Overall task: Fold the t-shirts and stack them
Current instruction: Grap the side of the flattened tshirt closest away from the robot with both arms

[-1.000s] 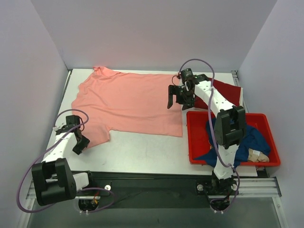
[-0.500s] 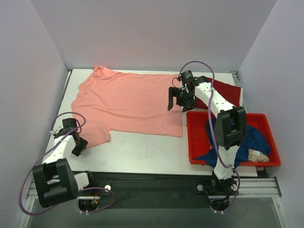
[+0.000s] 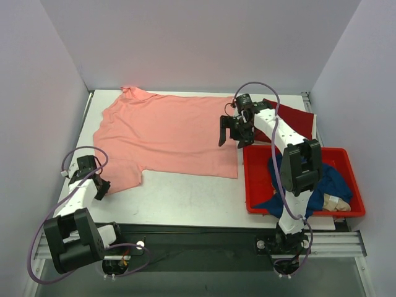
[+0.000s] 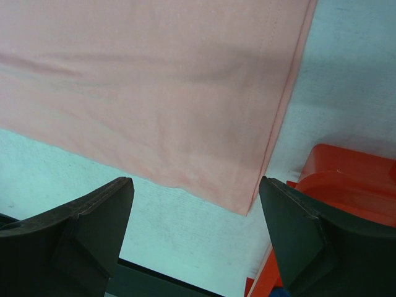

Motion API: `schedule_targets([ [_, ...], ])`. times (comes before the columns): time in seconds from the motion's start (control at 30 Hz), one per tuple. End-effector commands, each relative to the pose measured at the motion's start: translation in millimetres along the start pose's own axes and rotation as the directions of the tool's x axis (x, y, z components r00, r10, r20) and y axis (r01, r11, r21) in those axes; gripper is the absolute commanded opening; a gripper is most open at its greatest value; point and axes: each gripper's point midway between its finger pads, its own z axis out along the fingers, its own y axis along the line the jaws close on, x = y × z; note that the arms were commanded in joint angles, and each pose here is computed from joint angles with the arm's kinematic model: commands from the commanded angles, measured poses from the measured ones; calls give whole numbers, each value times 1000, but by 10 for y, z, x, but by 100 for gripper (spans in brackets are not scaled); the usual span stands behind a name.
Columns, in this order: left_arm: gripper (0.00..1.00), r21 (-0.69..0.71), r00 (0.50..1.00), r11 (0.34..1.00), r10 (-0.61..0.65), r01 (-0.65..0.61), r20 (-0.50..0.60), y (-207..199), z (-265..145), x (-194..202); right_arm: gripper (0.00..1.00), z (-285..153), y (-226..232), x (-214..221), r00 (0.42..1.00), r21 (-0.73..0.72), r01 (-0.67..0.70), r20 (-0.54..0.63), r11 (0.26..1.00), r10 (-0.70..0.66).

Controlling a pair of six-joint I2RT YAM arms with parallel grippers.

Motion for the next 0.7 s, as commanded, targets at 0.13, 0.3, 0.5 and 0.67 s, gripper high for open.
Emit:
schedule_targets([
  [0.13, 16, 12, 1000, 1000, -11, 11, -12, -16, 69, -5, 85, -217, 34, 100, 1000, -13, -1, 9, 1000, 1],
  [0.3, 0, 26, 999, 999, -26, 25, 22, -61, -15, -193, 84, -228, 54, 304, 999, -30, 22, -25, 999, -22],
  [0.5, 0, 4, 998, 1000, -26, 26, 54, -43, -33, -431, 80, -107, 43, 819, 988, -19, 82, -132, 996, -84],
  [0.67, 0, -1, 996, 998, -69, 69, 51, 55, 28, -606, 77, -9, 9, 1103, 978, 46, 113, -182, 993, -103],
])
